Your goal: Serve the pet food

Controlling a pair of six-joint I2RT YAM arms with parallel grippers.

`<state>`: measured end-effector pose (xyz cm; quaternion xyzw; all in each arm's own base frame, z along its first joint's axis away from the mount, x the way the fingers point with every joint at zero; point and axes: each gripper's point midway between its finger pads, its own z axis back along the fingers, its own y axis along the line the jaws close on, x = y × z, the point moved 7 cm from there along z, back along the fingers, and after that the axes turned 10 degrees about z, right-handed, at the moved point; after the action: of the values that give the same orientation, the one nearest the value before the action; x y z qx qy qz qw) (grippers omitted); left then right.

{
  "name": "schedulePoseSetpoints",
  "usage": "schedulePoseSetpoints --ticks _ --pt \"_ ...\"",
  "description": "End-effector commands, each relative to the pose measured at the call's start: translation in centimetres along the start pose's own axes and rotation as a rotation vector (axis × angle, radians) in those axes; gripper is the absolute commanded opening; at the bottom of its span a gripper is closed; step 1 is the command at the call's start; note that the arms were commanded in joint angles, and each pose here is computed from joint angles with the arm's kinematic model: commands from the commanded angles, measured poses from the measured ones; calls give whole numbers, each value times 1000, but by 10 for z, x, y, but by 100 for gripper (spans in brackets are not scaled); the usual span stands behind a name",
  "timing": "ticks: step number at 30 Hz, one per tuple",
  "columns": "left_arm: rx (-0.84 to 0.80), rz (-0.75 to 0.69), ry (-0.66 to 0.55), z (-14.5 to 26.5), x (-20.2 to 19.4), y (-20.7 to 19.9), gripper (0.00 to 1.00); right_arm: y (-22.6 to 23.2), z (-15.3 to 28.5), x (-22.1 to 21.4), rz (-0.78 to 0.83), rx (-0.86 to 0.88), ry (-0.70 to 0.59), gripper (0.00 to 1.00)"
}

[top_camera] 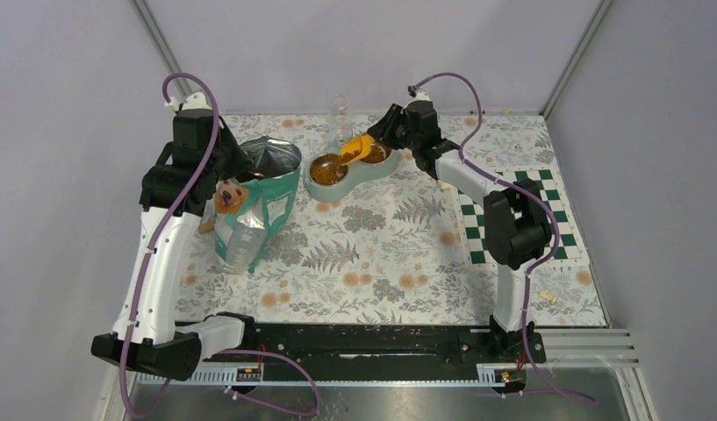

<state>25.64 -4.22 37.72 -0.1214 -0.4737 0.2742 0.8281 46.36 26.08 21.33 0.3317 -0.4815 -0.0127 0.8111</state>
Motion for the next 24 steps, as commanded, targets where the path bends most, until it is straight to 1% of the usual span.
schedulePoseSetpoints --ticks 1,6,9,12,17,21,24 --pt "18 -19 11 -2 -1 5 0 33 13 24 193 -7 -74 0" --pt "1 -17 25 -2 -2 3 0 48 28 36 278 -35 -91 0" --pt "-16 -20 38 -2 -3 2 0 54 43 49 287 -56 -121 0" --pt "-37 -23 53 -1 -5 -1 0 69 65 64 268 -19 -149 0" --pt "-81 -26 97 -3 -10 -5 0 102 110 93 168 119 -166 0" --pt "-124 -17 136 -6 -15 -11 0 138 157 111 123 305 -177 0" --pt "-166 -7 171 -7 -18 -16 0 158 188 122 75 467 -253 0"
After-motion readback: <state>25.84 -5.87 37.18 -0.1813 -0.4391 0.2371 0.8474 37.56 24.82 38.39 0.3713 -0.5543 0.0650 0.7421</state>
